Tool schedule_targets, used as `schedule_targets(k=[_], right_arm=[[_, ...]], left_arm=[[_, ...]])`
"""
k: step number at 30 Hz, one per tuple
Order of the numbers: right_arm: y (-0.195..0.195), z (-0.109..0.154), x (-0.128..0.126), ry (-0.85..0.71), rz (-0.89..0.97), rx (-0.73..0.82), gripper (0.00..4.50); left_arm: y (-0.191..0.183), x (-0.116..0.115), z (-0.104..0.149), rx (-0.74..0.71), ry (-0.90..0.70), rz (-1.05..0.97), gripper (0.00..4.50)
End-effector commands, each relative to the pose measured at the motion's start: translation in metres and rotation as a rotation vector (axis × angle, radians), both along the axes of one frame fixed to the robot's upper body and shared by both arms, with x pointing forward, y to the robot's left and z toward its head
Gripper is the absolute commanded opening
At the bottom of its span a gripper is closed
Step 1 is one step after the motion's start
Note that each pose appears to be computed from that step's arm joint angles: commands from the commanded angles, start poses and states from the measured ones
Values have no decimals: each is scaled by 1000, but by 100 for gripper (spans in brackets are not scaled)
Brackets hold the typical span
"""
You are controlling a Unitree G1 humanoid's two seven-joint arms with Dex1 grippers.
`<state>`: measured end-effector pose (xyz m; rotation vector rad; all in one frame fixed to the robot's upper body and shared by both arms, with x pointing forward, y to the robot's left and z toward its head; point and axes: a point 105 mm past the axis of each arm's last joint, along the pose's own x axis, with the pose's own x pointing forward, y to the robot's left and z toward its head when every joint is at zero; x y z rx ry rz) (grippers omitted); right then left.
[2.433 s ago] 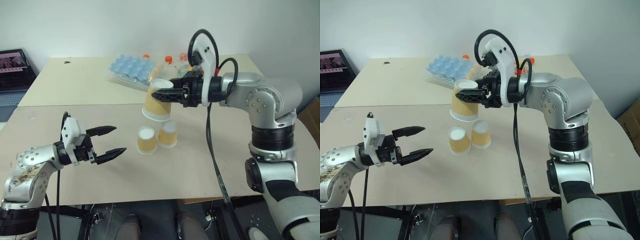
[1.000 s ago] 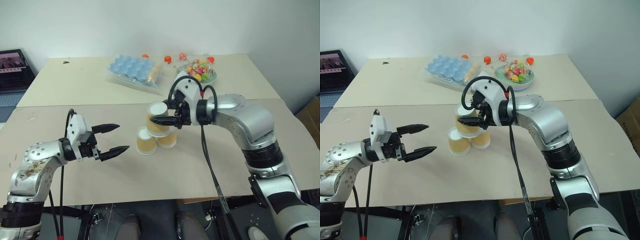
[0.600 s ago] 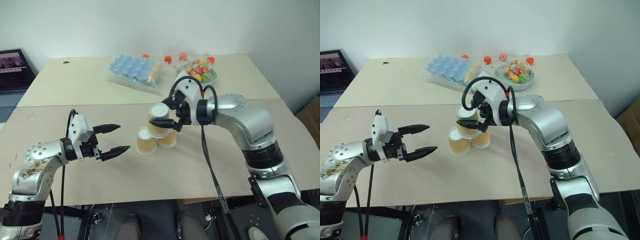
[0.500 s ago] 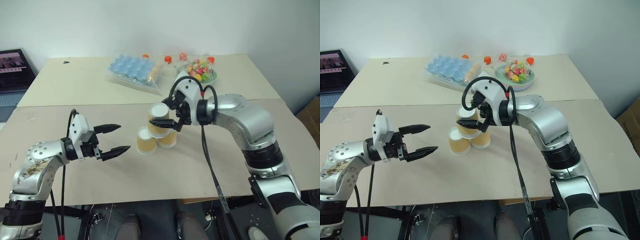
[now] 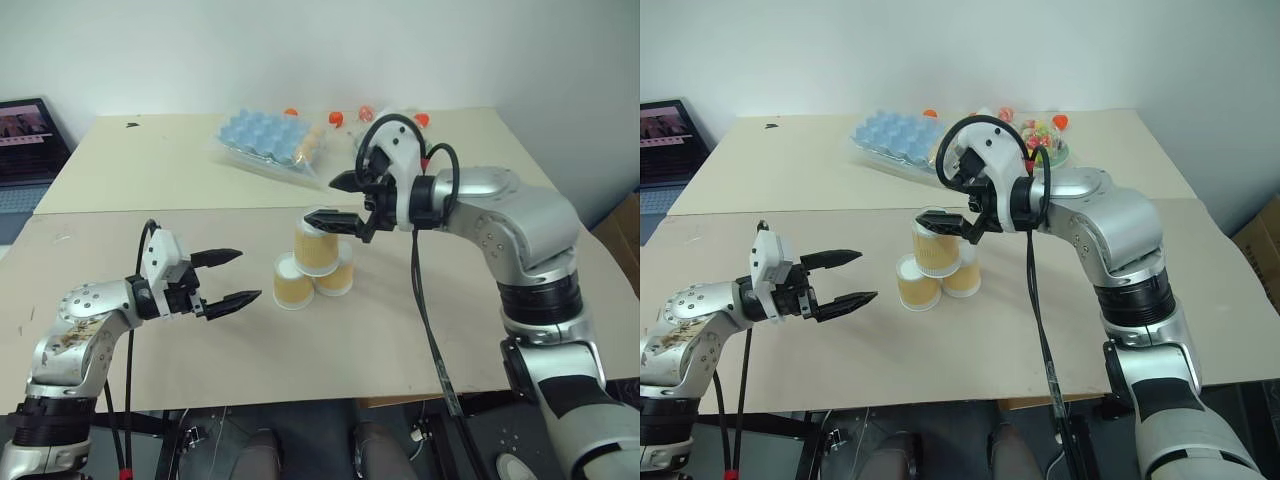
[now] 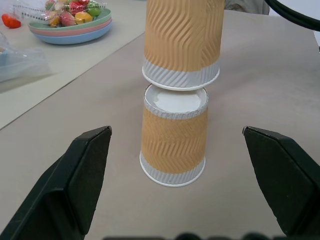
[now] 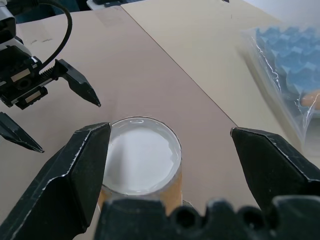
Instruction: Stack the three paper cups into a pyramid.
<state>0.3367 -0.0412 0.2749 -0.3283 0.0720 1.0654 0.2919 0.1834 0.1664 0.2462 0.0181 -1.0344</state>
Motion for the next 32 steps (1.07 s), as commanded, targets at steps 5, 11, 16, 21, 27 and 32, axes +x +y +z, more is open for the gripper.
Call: schedule_targets(k=[5,11,16,21,27,32], right_arm=[[-8,41,-7,-84,-1,56,447],[-60,65,-6,-101,-89,59,447],[-131,55,-20,-179,-181,-41,447],[-171,-7,-41,-93,-215,-105,447],[-175,-34,-50,-58,-290,67,447],[-155,-47,-49,-56,-281,106,447]], left_arm=[[-4,1,10,-6,-49,-26,450],[0,1,21,-18,-42,-20,450],[13,13,30,-35,55,102,450],[5,10,46,-89,52,119,450],[2,8,42,-77,32,149,450],[-1,0,28,-31,33,125,450]])
